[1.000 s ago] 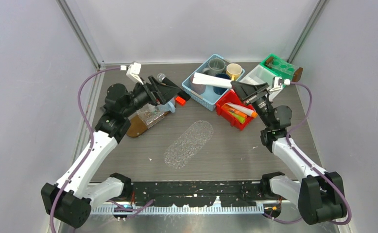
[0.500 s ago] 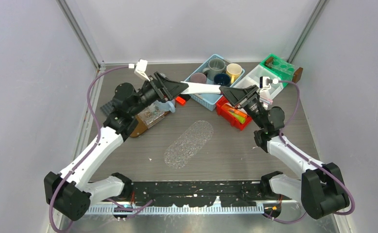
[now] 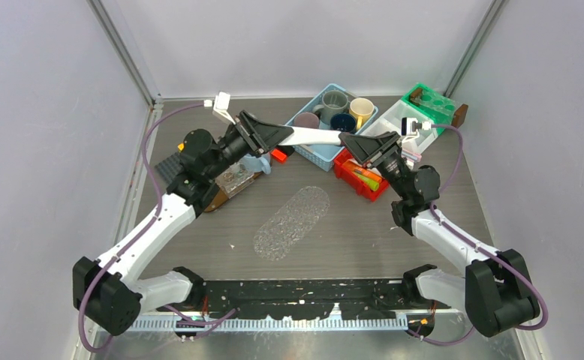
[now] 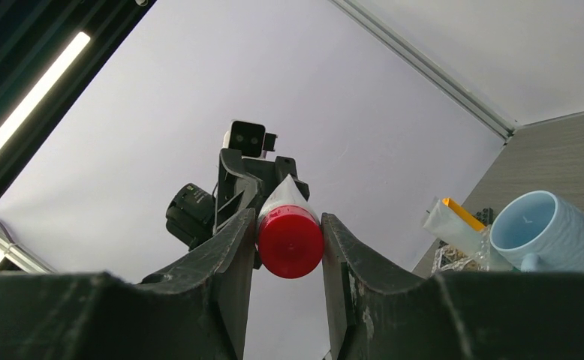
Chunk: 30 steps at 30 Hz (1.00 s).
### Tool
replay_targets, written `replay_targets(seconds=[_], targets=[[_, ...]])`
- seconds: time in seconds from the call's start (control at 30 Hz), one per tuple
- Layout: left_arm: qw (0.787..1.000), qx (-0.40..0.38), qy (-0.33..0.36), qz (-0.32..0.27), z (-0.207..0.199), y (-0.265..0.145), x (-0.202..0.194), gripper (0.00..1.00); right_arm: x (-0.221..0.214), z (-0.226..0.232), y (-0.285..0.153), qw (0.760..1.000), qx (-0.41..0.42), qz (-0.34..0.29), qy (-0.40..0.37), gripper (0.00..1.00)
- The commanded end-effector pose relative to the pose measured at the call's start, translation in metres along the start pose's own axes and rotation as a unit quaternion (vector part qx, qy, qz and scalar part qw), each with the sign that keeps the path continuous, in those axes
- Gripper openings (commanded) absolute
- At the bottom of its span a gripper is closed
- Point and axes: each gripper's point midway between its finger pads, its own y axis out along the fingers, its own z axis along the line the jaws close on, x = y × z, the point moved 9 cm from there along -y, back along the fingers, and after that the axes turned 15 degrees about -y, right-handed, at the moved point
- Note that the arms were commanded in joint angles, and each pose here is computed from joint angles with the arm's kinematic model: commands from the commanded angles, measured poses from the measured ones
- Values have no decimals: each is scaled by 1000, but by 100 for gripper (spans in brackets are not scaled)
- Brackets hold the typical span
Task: Prepare toiletry sets of a toothbrush and toothpaste on the tray
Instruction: Pick up the toothpaste from the storage box.
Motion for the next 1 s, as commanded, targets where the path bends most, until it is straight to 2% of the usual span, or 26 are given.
replay_targets(seconds=[0.0, 0.1, 0.23, 0.3, 0.37, 0.4, 0.43, 0.5, 0.57, 0.77, 0.97], targets=[[999, -31, -4, -4, -9, 2, 0, 39, 14, 20, 6, 997, 58, -36, -35, 0], [999, -32, -7, -1, -8, 3, -1, 28, 13, 18, 6, 997, 55, -37, -35, 1], [999, -35, -8, -4, -9, 3, -1, 0, 12, 16, 6, 997, 53, -35, -37, 2], [999, -33, -5, -9, -10, 1, 0, 0, 11, 14, 6, 998, 49, -31, -41, 10], [1000, -26, 3, -13, -10, -1, 1, 0, 10, 13, 6, 998, 45, -26, -46, 23], [1000, -22, 9, -16, -12, -2, 2, 0, 9, 11, 5, 998, 38, -21, -46, 34], [1000, -16, 16, -19, -12, -3, 2, 0, 7, 8, 5, 998, 28, -15, -49, 40], [999, -5, 38, -27, -15, -8, 5, 0, 5, 5, 3, 998, 14, -9, -56, 58], [998, 10, 60, -36, -19, -14, 8, 0, 3, 1, 1, 998, -7, -1, -63, 68], [985, 78, 145, -61, -31, -38, 20, 0, -3, -10, -7, 992, -64, 30, -101, 79], [948, 193, 244, -71, -39, -72, 32, 0, -2, -14, -18, 974, -142, 80, -157, 83]])
